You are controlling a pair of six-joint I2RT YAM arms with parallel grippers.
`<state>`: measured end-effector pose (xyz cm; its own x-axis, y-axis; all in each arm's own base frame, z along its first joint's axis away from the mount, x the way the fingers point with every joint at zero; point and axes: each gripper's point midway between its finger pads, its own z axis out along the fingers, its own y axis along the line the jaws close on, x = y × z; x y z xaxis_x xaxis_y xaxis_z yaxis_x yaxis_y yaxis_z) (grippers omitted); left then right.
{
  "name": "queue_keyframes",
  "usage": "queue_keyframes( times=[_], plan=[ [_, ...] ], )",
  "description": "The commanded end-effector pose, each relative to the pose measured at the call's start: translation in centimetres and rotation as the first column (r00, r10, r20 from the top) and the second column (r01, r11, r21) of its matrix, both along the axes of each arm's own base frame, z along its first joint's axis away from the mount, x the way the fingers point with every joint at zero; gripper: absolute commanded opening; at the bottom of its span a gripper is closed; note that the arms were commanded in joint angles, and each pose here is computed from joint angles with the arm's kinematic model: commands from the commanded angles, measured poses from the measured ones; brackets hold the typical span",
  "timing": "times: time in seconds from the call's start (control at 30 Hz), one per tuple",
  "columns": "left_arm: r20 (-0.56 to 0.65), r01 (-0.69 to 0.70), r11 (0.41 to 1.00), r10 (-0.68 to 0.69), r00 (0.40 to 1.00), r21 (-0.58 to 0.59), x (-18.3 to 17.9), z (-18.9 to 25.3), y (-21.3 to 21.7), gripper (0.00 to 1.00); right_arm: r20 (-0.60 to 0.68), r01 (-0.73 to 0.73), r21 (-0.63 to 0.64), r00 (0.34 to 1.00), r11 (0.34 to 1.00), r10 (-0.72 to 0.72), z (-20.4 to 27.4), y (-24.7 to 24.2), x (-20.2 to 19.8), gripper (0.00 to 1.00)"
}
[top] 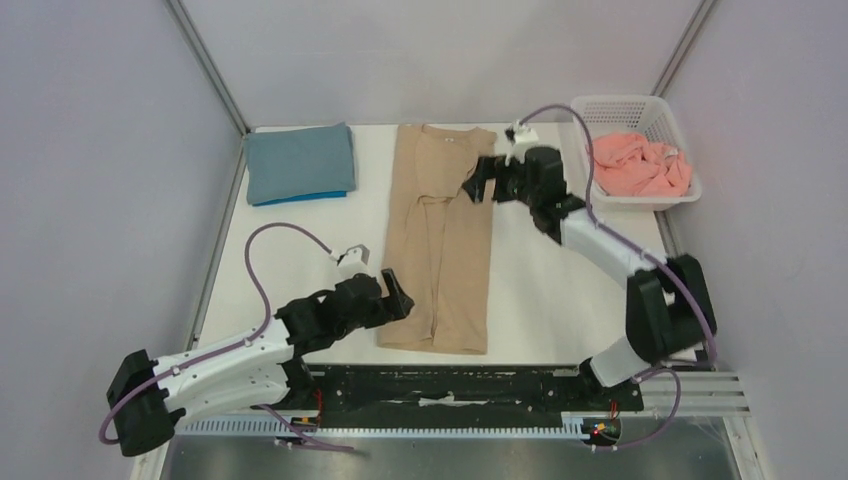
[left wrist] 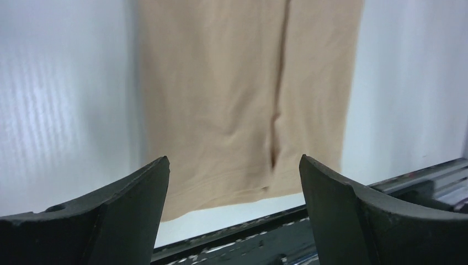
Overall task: Fold and stack the t-shirts
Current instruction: Rotate the tshirt 90 degrees, then grab the bottom of the folded rectangular tshirt with both arms
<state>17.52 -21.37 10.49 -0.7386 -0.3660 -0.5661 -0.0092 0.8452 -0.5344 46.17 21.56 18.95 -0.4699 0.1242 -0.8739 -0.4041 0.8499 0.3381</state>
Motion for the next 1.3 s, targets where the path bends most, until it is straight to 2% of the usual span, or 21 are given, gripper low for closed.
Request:
queue_keyframes(
  times=[0.0, 0.13, 0.2, 0.37, 0.47, 0.57, 0.63, 0.67, 0.7, 0.77, 0.87, 0.97, 1.13, 1.27],
  plan=[
    [-0.144, 0.096, 0.981, -0.072, 0.987, 0.167, -3.9, -5.4, 3.7, 0.91, -0.066, -0.074, -0.158, 0.996, 0.985, 0.065, -6.4, 0.2, -11.2, 0.98],
    [-0.215, 0.129, 0.981, -0.097, 0.972, 0.143, -5.7, -7.4, 4.0, 0.84, -0.106, -0.157, -0.155, 0.984, 0.975, 0.142, -8.5, 0.8, -18.7, 0.98],
    [-0.228, 0.131, 0.982, -0.098, 0.969, 0.137, -6.0, -8.0, 4.1, 0.76, -0.134, -0.160, -0.127, 0.981, 0.979, 0.143, -9.3, 0.4, -21.1, 0.98],
    [-0.236, 0.164, 0.982, -0.138, 0.962, 0.092, -6.5, -8.4, 3.3, 0.55, -0.184, -0.181, -0.100, 0.970, 0.978, 0.161, -10.0, 0.3, -24.3, 0.98],
    [-0.237, 0.162, 0.981, -0.133, 0.962, 0.109, -6.3, -8.6, 3.4, 0.42, -0.238, -0.231, -0.138, 0.952, 0.963, 0.194, -10.5, 0.4, -26.3, 0.98],
    [-0.237, 0.158, 0.978, -0.122, 0.964, 0.138, -6.0, -8.9, 3.6, 0.33, -0.268, -0.344, -0.184, 0.919, 0.921, 0.290, -11.0, 1.5, -28.9, 0.98],
    [-0.232, 0.152, 0.976, -0.114, 0.966, 0.153, -5.8, -9.0, 3.7, 0.21, -0.274, -0.446, -0.232, 0.883, 0.864, 0.382, -11.7, 2.3, -31.0, 0.96],
    [-0.231, 0.149, 0.976, -0.109, 0.967, 0.161, -5.7, -9.0, 3.8, 0.09, -0.279, -0.504, -0.263, 0.856, 0.823, 0.436, -12.2, 2.7, -32.2, 0.95],
    [-0.231, 0.141, 0.975, -0.100, 0.968, 0.170, -5.6, -9.0, 3.9, 0.02, -0.282, -0.554, -0.300, 0.829, 0.776, 0.483, -12.5, 3.0, -33.3, 0.95],
    [-0.229, 0.135, 0.974, -0.092, 0.969, 0.180, -5.6, -8.8, 4.2, 0.02, -0.290, -0.620, -0.375, 0.784, 0.689, 0.549, -13.1, 3.4, -34.9, 0.94],
    [-0.221, 0.137, 0.977, -0.099, 0.970, 0.161, -5.6, -8.5, 4.0, 0.02, -0.307, -0.643, -0.452, 0.763, 0.619, 0.569, -14.0, 3.2, -35.5, 0.90],
    [-0.220, 0.142, 0.980, -0.110, 0.969, 0.138, -5.7, -8.5, 3.7, 0.02, -0.330, -0.654, -0.482, 0.752, 0.584, 0.570, -15.0, 3.0, -35.5, 0.84],
    [-0.227, 0.137, 0.981, -0.103, 0.968, 0.139, -5.8, -8.7, 3.7, 0.02, -0.341, -0.643, -0.520, 0.759, 0.562, 0.554, -16.4, 2.5, -35.2, 0.75],
    [-0.231, 0.126, 0.982, -0.092, 0.969, 0.141, -5.7, -8.7, 3.7, 0.02, -0.352, -0.613, -0.552, 0.786, 0.565, 0.509, -17.5, 1.7, -34.7, 0.60]
  ],
)
